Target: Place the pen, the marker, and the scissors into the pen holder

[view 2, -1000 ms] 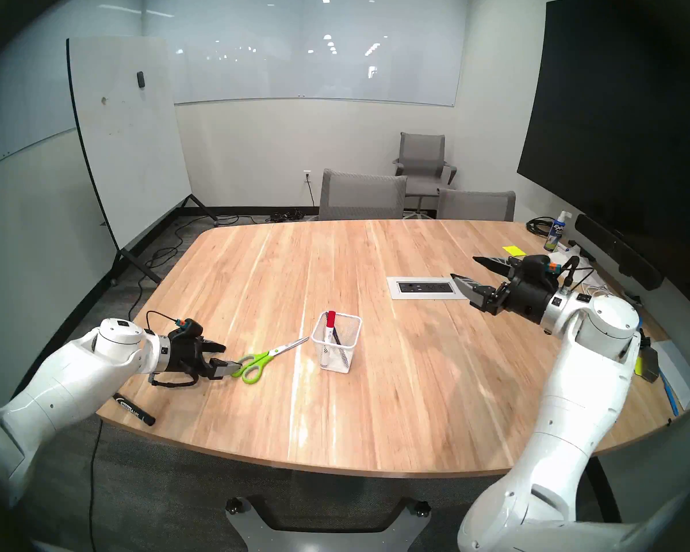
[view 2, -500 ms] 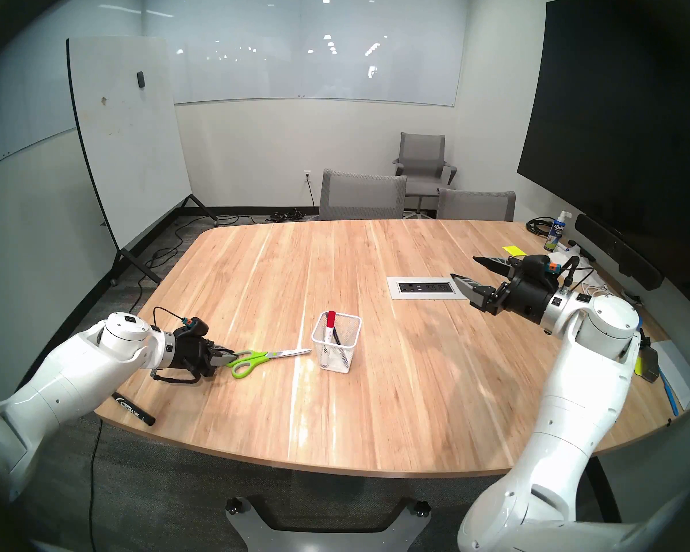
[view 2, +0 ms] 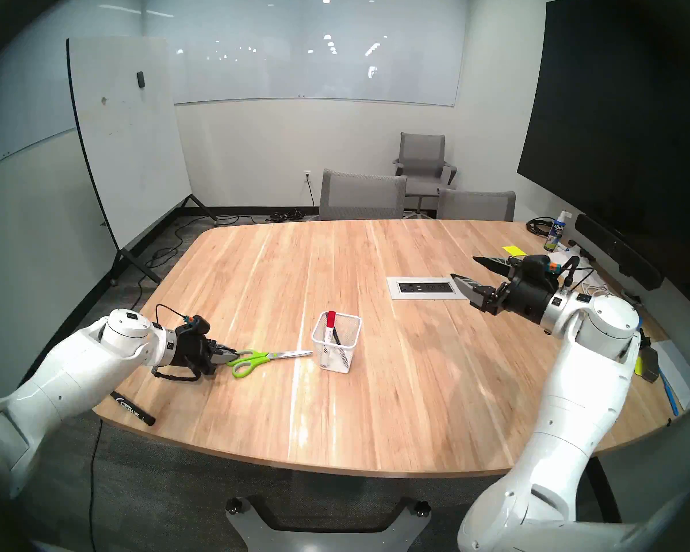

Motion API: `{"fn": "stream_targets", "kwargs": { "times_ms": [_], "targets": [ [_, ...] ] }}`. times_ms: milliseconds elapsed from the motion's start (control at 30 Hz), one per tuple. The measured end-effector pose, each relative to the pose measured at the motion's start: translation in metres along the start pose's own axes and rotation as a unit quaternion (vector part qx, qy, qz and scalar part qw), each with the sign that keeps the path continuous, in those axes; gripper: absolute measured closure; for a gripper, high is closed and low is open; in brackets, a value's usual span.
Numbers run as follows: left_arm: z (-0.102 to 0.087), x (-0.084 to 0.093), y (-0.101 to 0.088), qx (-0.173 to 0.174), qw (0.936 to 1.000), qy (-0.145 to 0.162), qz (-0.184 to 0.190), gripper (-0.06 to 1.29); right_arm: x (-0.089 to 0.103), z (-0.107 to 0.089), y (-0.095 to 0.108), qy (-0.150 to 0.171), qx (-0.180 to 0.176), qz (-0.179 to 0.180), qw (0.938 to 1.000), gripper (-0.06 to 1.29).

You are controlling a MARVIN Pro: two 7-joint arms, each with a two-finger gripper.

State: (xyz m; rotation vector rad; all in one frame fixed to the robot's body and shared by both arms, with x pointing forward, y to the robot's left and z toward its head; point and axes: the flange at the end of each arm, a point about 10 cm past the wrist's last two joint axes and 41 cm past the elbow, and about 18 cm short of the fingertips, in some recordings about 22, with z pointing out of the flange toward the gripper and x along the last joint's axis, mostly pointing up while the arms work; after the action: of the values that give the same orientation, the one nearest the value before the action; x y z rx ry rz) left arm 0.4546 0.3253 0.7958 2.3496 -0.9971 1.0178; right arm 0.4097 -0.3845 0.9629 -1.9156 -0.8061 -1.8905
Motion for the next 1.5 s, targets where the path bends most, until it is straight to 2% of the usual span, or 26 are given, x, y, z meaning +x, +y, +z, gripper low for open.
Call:
{"fn": "stream_targets", "kwargs": {
  "times_ms": [233, 533, 933, 1200, 1500],
  "targets": [
    [-0.001, 0.004, -0.002, 0.006, 0.9999, 0.012, -0.009, 1.19, 0.000, 0.000, 0.000, 0.000, 0.000, 0.000, 1.0000, 0.01],
    [-0.011, 0.023, -0.005, 0.016, 0.9990, 0.042, -0.008, 1.19, 0.000, 0.000, 0.000, 0.000, 0.000, 0.000, 1.0000, 0.01],
    [-0.025, 0.041, -0.009, 0.018, 0.9987, 0.047, 0.000, 1.19, 0.000, 0.000, 0.000, 0.000, 0.000, 0.000, 1.0000, 0.01],
    [-0.041, 0.059, -0.016, 0.030, 0.9974, 0.066, 0.006, 1.19, 0.000, 0.000, 0.000, 0.000, 0.000, 0.000, 1.0000, 0.01],
    [-0.069, 0.088, -0.028, 0.058, 0.9931, 0.100, 0.020, 1.19, 0.000, 0.000, 0.000, 0.000, 0.000, 0.000, 1.0000, 0.01]
  ]
}}
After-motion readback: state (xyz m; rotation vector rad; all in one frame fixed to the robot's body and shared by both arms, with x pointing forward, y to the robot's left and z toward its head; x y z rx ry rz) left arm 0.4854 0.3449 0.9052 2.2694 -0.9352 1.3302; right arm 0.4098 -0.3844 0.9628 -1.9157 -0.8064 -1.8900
